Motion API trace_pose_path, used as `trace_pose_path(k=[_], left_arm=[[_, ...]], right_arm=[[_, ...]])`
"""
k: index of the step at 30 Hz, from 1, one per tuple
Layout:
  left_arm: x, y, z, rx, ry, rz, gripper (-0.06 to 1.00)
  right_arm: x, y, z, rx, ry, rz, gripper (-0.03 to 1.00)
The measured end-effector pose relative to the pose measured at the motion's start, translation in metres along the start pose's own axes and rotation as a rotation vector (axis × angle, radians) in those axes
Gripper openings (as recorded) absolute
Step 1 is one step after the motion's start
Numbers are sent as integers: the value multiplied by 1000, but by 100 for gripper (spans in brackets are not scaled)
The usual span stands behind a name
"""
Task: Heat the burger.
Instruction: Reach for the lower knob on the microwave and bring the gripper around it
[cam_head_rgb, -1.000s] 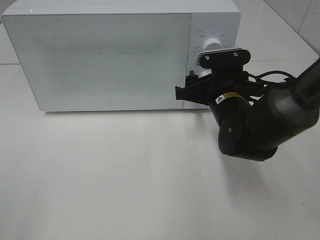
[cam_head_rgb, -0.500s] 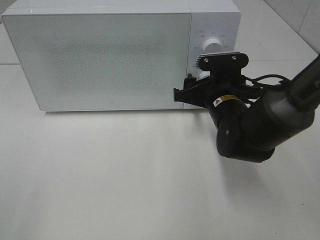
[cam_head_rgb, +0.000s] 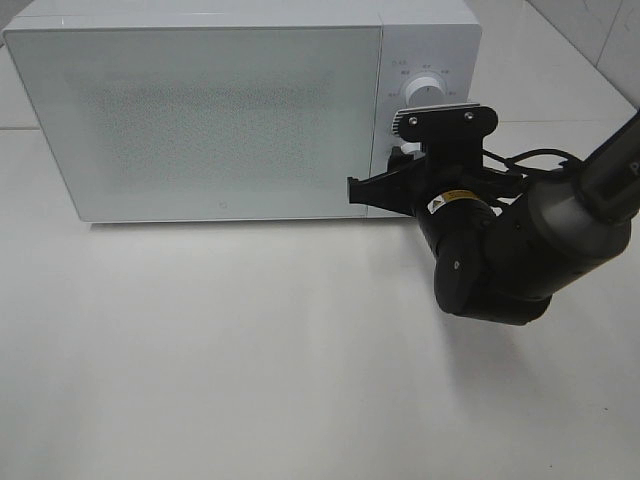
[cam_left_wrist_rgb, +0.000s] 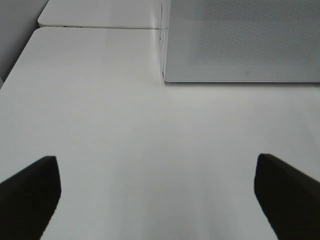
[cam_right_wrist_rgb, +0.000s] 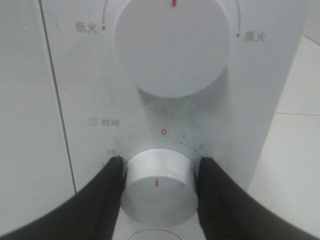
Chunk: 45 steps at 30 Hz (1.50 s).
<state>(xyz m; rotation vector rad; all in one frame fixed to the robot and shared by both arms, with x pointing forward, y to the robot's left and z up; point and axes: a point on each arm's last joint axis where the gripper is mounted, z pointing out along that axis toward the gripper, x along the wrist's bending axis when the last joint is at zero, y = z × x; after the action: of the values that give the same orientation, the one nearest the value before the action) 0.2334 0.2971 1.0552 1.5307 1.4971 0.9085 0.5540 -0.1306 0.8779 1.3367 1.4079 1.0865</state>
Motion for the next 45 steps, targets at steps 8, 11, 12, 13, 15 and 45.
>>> trace_pose_path(k=[8, 11, 12, 13, 15, 45], left_arm=[[0, 0, 0, 0, 0, 0, 97], [0, 0, 0, 0, 0, 0, 97], [0, 0, 0, 0, 0, 0, 97], [0, 0, 0, 0, 0, 0, 97], [0, 0, 0, 0, 0, 0, 97], [0, 0, 0, 0, 0, 0, 97]], right_arm=[[0, 0, 0, 1, 0, 10, 43], [0, 0, 0, 1, 0, 45, 43], [0, 0, 0, 0, 2, 86, 43], [0, 0, 0, 0, 2, 86, 43], [0, 0, 0, -1, 6, 217, 43], [-3, -5, -1, 33, 70, 1637, 44]])
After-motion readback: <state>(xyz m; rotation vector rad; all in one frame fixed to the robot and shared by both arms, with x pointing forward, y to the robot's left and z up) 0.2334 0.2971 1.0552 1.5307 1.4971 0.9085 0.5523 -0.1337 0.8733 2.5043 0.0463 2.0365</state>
